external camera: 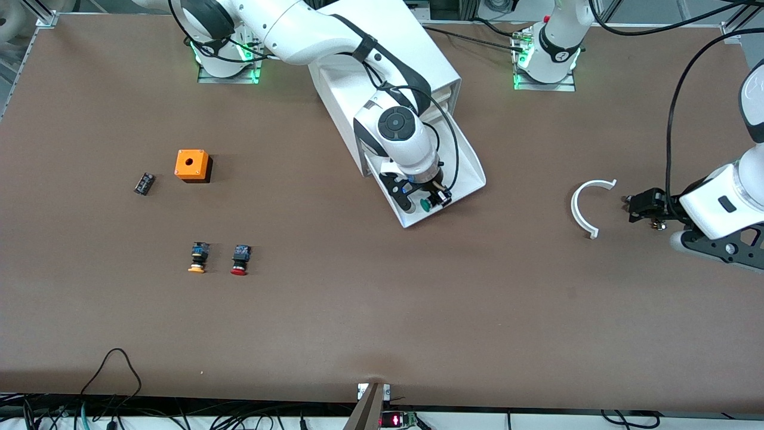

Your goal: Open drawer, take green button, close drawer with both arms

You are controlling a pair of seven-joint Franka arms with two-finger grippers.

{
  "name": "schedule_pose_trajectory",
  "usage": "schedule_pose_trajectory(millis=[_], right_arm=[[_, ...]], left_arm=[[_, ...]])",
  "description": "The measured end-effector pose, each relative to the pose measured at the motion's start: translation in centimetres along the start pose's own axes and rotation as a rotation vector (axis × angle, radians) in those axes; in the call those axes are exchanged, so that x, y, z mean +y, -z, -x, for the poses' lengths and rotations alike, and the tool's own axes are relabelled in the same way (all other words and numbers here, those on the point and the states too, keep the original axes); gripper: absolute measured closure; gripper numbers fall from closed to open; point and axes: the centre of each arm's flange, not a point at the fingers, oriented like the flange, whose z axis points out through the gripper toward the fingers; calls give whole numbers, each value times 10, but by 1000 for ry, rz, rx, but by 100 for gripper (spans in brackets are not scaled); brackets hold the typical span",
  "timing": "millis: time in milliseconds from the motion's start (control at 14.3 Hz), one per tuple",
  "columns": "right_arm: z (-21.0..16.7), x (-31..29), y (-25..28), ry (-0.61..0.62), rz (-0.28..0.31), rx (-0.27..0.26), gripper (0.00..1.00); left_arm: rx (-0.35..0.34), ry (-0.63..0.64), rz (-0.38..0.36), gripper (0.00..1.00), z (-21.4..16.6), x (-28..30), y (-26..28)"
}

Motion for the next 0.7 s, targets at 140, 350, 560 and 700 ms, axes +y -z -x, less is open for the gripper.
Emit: schedule_pose_trajectory(millis=[140,350,560,700], right_arm=[[0,-13,21,2,-9,3,59],[-15,-35,65,36,-2,12,59],[-50,-48,110,181,32,27,59],[-82,-54,141,287,56,35,59]], left_arm=[[-2,50,2,0,-1,1,-2],[-2,96,2,0,-2,4,-2],[-2,104,3,0,-3,10,-2],[-1,120,4,0,-3,12,-2]])
